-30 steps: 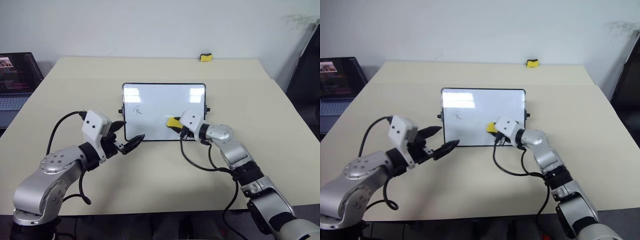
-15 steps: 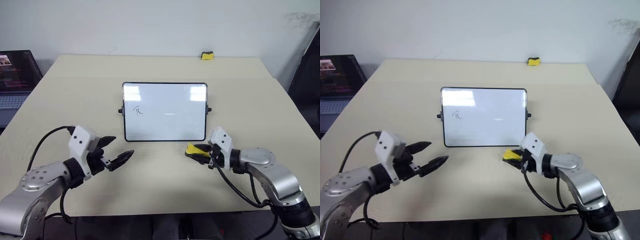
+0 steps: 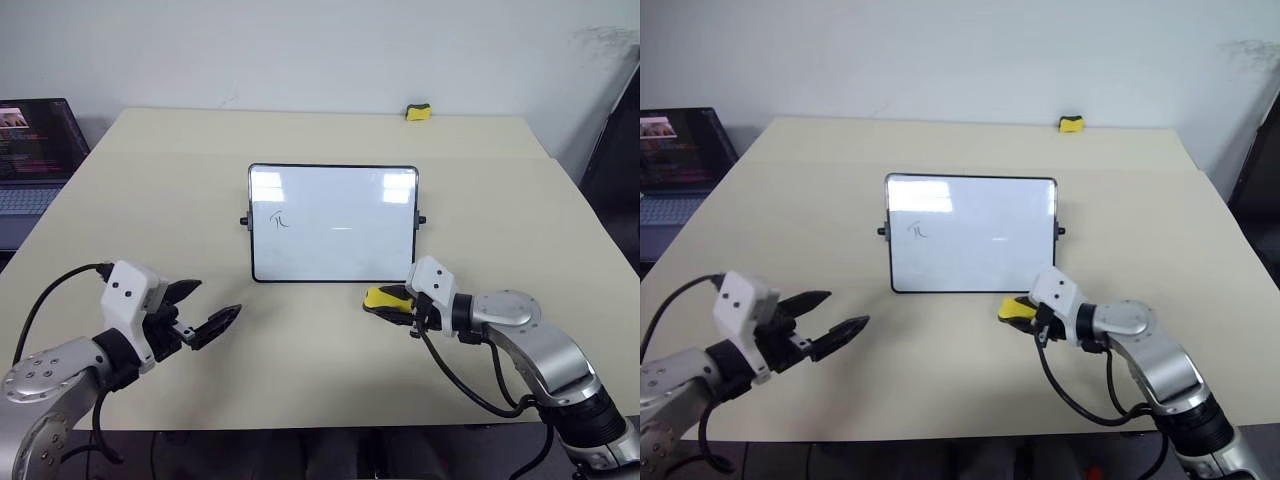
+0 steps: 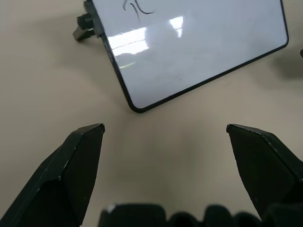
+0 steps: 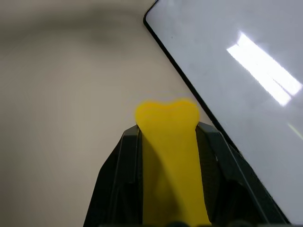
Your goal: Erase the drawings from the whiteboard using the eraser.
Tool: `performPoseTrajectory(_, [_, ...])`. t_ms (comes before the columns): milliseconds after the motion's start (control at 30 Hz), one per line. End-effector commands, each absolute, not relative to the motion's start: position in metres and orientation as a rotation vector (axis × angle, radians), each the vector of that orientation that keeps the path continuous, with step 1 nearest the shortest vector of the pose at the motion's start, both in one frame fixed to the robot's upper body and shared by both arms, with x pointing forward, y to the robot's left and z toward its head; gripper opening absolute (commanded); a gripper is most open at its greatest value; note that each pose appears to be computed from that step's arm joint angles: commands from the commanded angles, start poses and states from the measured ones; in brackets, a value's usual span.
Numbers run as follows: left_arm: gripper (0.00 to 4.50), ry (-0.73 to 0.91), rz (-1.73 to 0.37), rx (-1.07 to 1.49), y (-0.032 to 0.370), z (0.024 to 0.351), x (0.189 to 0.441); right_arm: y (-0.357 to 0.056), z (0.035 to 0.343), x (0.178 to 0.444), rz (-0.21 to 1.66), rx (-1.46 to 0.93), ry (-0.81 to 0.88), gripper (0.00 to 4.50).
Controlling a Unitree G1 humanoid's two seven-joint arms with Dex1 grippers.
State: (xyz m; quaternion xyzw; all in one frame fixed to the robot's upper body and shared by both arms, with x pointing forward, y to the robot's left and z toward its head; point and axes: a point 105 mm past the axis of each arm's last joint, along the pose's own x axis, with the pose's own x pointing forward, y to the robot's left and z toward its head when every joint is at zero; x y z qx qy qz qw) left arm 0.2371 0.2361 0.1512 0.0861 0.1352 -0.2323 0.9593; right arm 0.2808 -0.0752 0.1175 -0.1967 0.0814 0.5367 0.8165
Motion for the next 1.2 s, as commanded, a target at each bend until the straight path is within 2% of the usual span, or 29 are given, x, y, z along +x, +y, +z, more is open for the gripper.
performPoseTrajectory(33, [4.50,0.223,-0.437,0.212,0.238,0.164,0.239,-0.066,0.137,0.282,1.190,-0.460,0.043,1.17])
performPoseTrajectory(167, [4.50,0.210,-0.436,0.217,0.237,0.167,0.242,-0.049,0.156,0.299,1.167,-0.562,-0.100,1.17])
performPoseTrajectory(300, [4.50,0.207,-0.429,0.218,0.240,0.170,0.248,-0.012,0.169,0.321,1.142,-0.662,-0.225,1.17])
performPoseTrajectory(533, [4.50,0.204,-0.453,0.204,0.237,0.171,0.254,0.047,0.208,0.345,1.122,-0.728,-0.377,1.17])
performPoseTrajectory(733, [4.50,0.190,-0.461,0.226,0.235,0.175,0.266,0.072,0.231,0.374,1.003,-0.766,-0.446,1.17])
performPoseTrajectory(1067, [4.50,0.172,-0.473,0.235,0.231,0.180,0.282,0.080,0.220,0.407,0.892,-0.853,-0.397,1.17])
performPoseTrajectory(1200, [4.50,0.171,-0.485,0.227,0.227,0.179,0.283,0.073,0.177,0.410,0.962,-0.978,-0.258,1.17])
